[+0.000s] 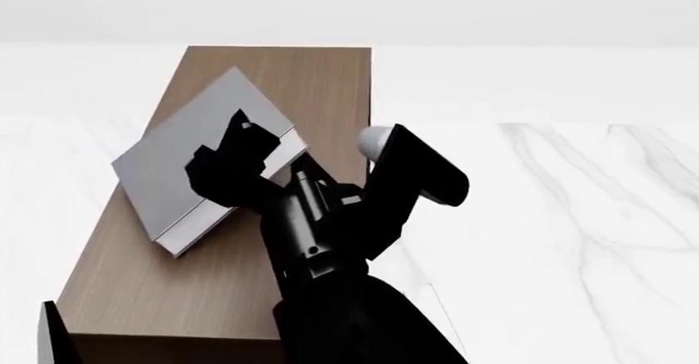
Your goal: Pick up the book in the middle and place it on the cabinet shelf.
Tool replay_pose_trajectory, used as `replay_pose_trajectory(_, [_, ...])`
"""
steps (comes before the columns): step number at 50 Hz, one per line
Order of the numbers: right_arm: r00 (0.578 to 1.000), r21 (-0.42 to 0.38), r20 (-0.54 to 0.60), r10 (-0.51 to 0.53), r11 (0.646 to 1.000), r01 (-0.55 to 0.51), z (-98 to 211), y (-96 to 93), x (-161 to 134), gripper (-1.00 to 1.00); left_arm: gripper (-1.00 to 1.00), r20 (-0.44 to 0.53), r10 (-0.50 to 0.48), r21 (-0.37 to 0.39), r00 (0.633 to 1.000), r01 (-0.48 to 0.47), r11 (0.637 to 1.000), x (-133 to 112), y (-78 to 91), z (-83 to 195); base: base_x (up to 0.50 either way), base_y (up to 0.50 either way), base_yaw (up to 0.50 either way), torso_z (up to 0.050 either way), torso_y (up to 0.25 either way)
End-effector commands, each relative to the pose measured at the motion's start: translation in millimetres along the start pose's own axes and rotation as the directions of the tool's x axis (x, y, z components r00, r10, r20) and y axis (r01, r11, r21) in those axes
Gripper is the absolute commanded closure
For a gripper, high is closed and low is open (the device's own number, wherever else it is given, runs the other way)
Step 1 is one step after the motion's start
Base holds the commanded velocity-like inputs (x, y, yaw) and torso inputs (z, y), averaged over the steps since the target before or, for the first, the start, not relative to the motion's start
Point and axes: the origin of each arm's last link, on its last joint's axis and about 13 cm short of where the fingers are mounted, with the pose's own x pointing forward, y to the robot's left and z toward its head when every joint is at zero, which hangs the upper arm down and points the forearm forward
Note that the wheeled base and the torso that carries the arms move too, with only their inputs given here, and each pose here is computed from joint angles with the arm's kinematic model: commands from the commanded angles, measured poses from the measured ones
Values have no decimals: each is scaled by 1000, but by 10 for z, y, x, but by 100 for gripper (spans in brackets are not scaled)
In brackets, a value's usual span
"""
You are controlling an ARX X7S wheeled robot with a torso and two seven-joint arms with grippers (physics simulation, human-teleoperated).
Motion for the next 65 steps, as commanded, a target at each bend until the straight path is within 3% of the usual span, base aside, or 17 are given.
replay_pose_trajectory(1, [954,-74,118,-275,956,284,103,-304,9,-100,-100,0,-2,0,1000,2,1000,1,0,3,0,0,0,0,0])
replay_pose_trajectory(16, [935,-99,210,-286,945,311,204,-228,-99,-100,-100,2,-4,0,1000,4,1000,-2,-4,13,0,0,0,-1,0])
replay_pose_trajectory(49, [928,-122,256,-270,944,308,338,-115,-265,-100,-100,-2,12,7,1000,-12,1000,15,6,7,0,0,0,0,0])
replay_pose_trajectory(65, [906,-114,293,-307,929,351,413,-230,-371,-100,-100,-1,6,7,1000,-6,1000,4,-6,12,0,0,0,0,0])
